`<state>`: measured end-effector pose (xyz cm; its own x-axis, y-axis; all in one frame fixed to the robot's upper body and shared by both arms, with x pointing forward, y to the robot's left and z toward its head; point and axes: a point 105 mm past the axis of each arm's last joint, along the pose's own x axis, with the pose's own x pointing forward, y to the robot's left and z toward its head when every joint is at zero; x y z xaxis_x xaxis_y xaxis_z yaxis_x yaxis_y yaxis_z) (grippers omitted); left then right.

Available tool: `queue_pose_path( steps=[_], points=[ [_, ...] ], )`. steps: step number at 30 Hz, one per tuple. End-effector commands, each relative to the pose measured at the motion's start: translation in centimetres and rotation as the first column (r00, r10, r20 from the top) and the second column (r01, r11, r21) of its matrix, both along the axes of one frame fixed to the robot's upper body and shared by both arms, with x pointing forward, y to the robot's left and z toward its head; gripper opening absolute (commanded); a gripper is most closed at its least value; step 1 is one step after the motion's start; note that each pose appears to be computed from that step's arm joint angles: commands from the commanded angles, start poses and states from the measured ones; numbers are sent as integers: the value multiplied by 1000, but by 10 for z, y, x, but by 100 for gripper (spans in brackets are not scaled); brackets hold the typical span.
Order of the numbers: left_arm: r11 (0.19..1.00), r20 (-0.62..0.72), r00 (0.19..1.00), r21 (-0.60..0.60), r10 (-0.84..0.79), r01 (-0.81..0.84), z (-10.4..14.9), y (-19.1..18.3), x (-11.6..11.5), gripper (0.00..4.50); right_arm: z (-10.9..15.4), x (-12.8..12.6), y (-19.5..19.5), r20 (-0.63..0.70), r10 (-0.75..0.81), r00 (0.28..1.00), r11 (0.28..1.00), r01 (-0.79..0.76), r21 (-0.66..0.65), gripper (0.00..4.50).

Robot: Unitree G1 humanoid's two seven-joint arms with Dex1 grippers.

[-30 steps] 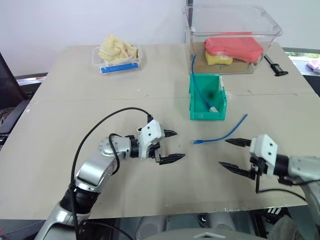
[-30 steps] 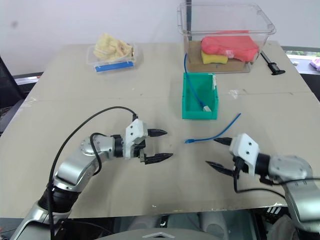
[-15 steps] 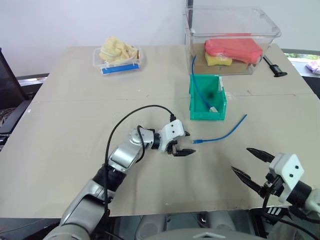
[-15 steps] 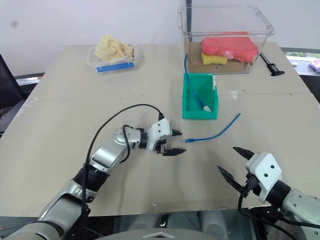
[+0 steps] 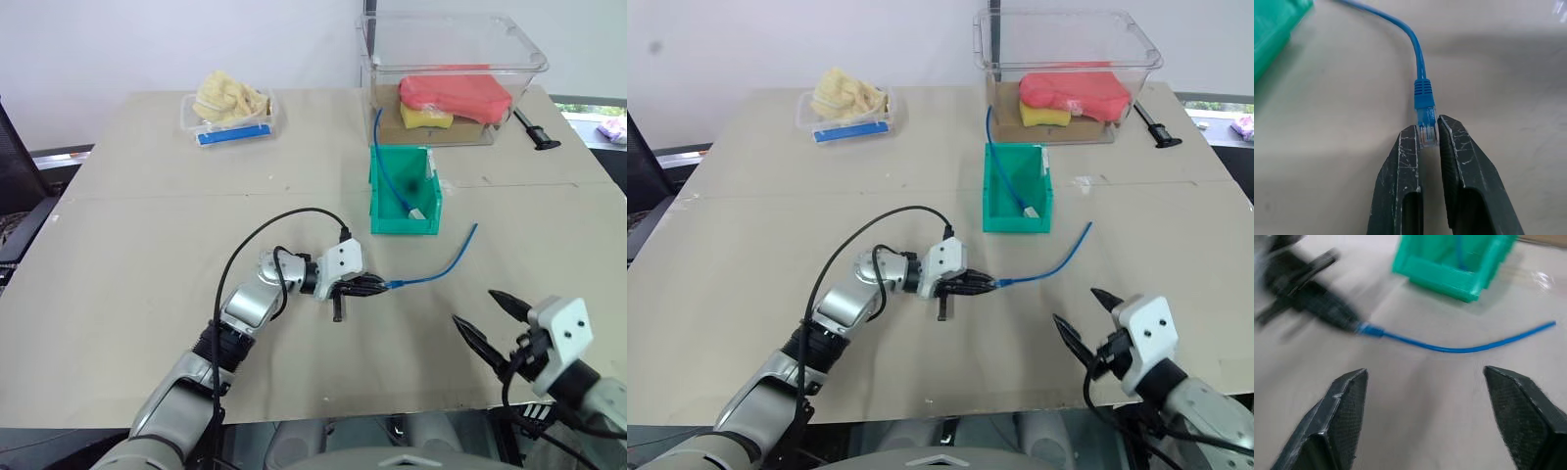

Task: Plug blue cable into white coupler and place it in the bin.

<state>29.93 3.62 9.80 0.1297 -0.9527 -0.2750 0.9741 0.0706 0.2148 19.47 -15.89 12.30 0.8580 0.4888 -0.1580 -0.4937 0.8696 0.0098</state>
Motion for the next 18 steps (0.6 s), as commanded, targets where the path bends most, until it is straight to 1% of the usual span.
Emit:
queue_pose_path(
  steps=[1, 4, 5, 7, 9, 11, 12, 14, 18],
  points=[
    [985, 145, 989, -169, -5, 30, 47, -1, -2, 0, 13, 10, 8, 23, -73, 997, 990, 69, 120, 447],
    [968, 238, 971, -244, 5, 55, 66, 2, -7, 0, 10, 17, 23, -75, -80, 994, 946, 99, 307, 447],
    [964, 267, 964, -257, 8, 63, 69, 2, -8, 0, 14, 21, 31, -86, -61, 994, 918, 90, 385, 447],
    [960, 307, 951, -271, 19, 68, 74, 3, -9, 0, 23, 26, 40, -95, -30, 995, 873, 72, 482, 447],
    [956, 337, 941, -285, 31, 70, 77, 4, -8, 0, 30, 30, 47, -109, 2, 994, 833, 59, 551, 447],
    [952, 366, 930, -298, 41, 75, 80, 5, -8, 0, 41, 34, 59, -102, 74, 992, 765, 9, 644, 447],
    [951, 373, 927, -299, 42, 77, 81, 6, -8, 0, 45, 36, 63, -103, 95, 990, 737, -1, 675, 447],
    [952, 392, 919, -294, 40, 84, 80, 7, -9, 0, 52, 39, 67, -101, 125, 987, 705, -16, 709, 447],
    [952, 402, 915, -292, 37, 89, 78, 8, -10, 0, 58, 45, 71, -114, 149, 982, 690, -20, 723, 447]
  ],
)
